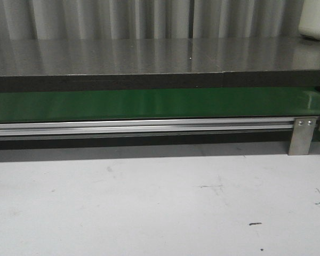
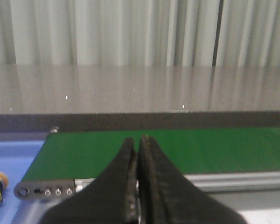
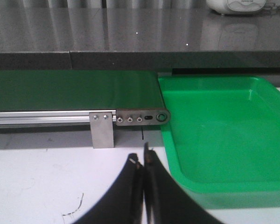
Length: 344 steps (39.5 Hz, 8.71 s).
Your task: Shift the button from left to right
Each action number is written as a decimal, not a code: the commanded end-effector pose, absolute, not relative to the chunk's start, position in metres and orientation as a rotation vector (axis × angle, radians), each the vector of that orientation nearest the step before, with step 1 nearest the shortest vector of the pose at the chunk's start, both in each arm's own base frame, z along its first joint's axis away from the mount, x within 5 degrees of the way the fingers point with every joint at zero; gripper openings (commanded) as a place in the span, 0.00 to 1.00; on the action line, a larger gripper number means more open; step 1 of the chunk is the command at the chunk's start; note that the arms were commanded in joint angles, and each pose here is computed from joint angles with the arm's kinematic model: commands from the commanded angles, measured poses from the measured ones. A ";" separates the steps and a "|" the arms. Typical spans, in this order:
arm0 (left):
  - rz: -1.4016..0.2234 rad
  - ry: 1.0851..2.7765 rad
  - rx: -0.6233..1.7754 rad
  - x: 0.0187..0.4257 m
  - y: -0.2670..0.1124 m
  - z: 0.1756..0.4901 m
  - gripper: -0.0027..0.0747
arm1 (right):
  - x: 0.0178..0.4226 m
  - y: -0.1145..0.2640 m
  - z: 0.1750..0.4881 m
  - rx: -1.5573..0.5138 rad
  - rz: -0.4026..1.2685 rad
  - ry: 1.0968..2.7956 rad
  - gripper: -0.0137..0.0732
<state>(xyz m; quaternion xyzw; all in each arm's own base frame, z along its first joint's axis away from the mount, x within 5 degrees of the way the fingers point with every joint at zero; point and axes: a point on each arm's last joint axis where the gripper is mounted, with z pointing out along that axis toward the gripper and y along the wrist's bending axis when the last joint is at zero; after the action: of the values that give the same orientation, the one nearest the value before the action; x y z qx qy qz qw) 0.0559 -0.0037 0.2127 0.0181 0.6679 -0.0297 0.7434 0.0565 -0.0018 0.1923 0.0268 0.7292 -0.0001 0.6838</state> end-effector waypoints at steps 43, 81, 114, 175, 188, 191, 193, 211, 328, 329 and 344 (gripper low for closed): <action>-0.031 1.628 0.091 0.086 -0.007 0.327 0.39 | 0.059 -0.001 0.350 0.049 0.007 1.593 0.52; -0.023 1.600 0.078 0.102 -0.006 0.342 0.74 | 0.058 -0.001 0.359 0.050 0.002 1.493 0.87; 0.382 2.111 -0.460 0.259 0.149 0.337 0.74 | 0.058 -0.001 0.359 0.050 0.002 1.493 0.87; 0.307 2.599 -0.182 0.373 0.194 0.201 0.74 | 0.058 -0.001 0.359 0.050 0.002 1.493 0.87; 0.301 2.615 -0.181 0.377 0.196 0.188 0.70 | 0.058 -0.001 0.359 0.050 0.002 1.493 0.87; 0.299 2.619 -0.181 0.377 0.196 0.187 0.59 | 0.058 -0.001 0.359 0.050 0.002 1.493 0.87; 0.298 2.621 -0.182 0.377 0.196 0.187 0.47 | 0.058 -0.001 0.359 0.050 0.002 1.493 0.87; 0.305 2.606 -0.181 0.377 0.196 0.205 0.01 | 0.058 -0.001 0.359 0.050 0.002 1.493 0.87; -0.027 2.808 0.152 0.363 0.032 0.339 0.01 | 0.058 -0.001 0.359 0.050 0.001 1.493 0.87; -0.035 2.801 0.145 0.361 0.031 0.342 0.01 | 0.058 -0.001 0.359 0.050 0.001 1.493 0.87; -0.043 2.573 0.099 0.311 0.023 0.400 0.01 | 0.058 -0.001 0.359 0.050 0.001 1.493 0.87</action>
<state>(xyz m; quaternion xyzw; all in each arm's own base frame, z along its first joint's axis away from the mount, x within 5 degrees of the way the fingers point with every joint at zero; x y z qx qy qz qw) 0.3376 0.0291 0.3657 0.0420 0.9757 -0.0110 0.2148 0.0585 -0.0004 0.3409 0.0227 0.7171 0.0073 0.6966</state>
